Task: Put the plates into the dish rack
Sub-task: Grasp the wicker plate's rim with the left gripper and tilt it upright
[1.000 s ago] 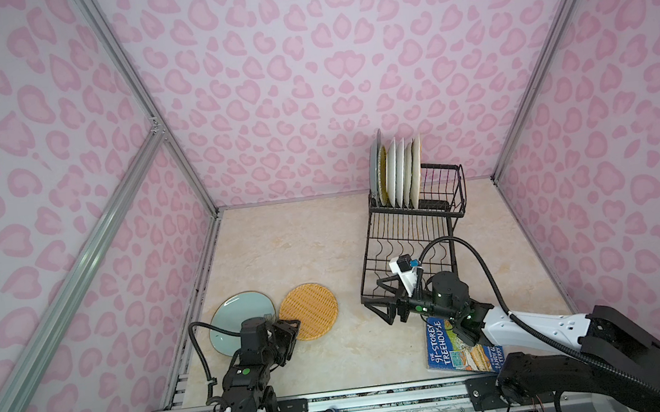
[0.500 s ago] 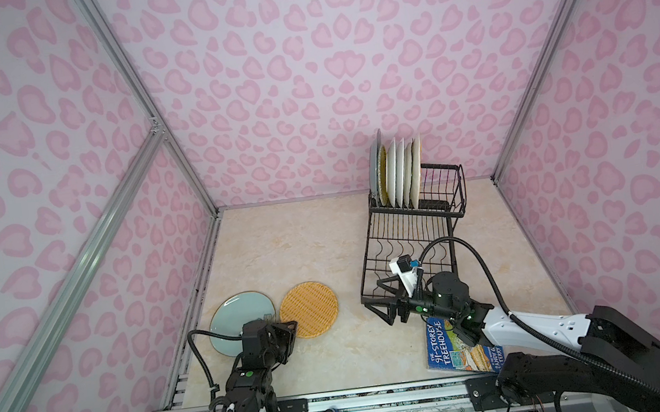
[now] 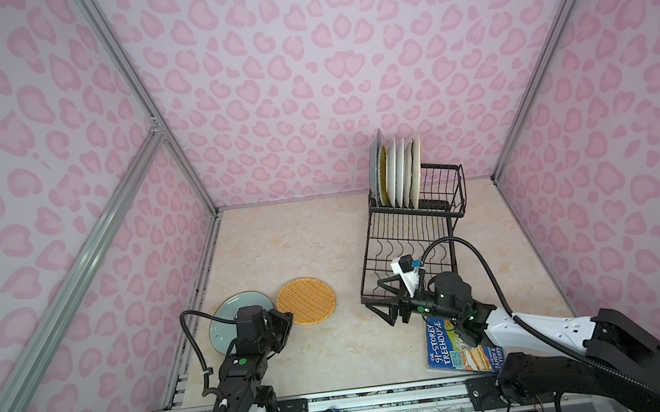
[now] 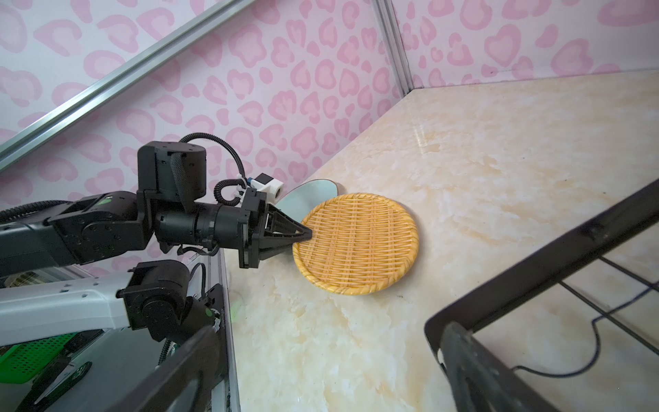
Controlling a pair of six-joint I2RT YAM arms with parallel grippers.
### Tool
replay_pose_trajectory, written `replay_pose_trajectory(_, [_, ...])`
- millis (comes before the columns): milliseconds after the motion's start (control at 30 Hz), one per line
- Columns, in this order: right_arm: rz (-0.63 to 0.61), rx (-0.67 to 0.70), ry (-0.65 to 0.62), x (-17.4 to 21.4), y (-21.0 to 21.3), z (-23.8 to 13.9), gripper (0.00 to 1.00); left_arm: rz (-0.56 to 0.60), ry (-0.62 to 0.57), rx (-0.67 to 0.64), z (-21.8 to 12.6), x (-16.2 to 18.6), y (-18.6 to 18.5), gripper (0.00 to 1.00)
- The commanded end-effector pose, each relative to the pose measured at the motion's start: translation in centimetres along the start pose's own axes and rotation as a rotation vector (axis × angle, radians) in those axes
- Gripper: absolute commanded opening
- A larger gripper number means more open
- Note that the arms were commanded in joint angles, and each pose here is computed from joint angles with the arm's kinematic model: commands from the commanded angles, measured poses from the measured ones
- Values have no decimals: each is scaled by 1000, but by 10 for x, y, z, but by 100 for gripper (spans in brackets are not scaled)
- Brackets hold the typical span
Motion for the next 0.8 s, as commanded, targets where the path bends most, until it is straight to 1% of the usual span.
replay_pose_trajectory(0, [-39,15,-7,-8,2,-3,97,81,-7,0,-16,-1,-17,4])
replay_pose_trajectory(167, [-142,95,-15,-22,6,-10,97,126,-20,4,-42,-3,-41,4])
replay_pose_trajectory(233, [-204,153,-21,-24,6,-12,97,137,-16,-4,-51,-3,-50,4])
replay_pose_trajectory(367, [-370,186,-89,-27,14,-16,97,128,-13,-38,-63,-4,-64,4])
replay_pose_trajectory(433, [-474,181,-98,-25,23,-15,97,130,-13,-52,-68,-4,-73,3])
replay_pose_trajectory(533, [-622,149,-58,-19,36,-4,98,124,-31,-86,-73,-6,-83,3])
replay_pose_trajectory(767, [-853,80,43,-9,61,30,98,142,-81,-192,-77,-6,-106,3])
Point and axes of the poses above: each gripper's point midway between its finger pads, its own z axis out along the fingers, its own y axis along the line the jaws close on, x = y × z, the point moved 2 cm from there along -z, back along the fingers, and after that the axes turned 7 degrees about -z, right-handed, at the moved point
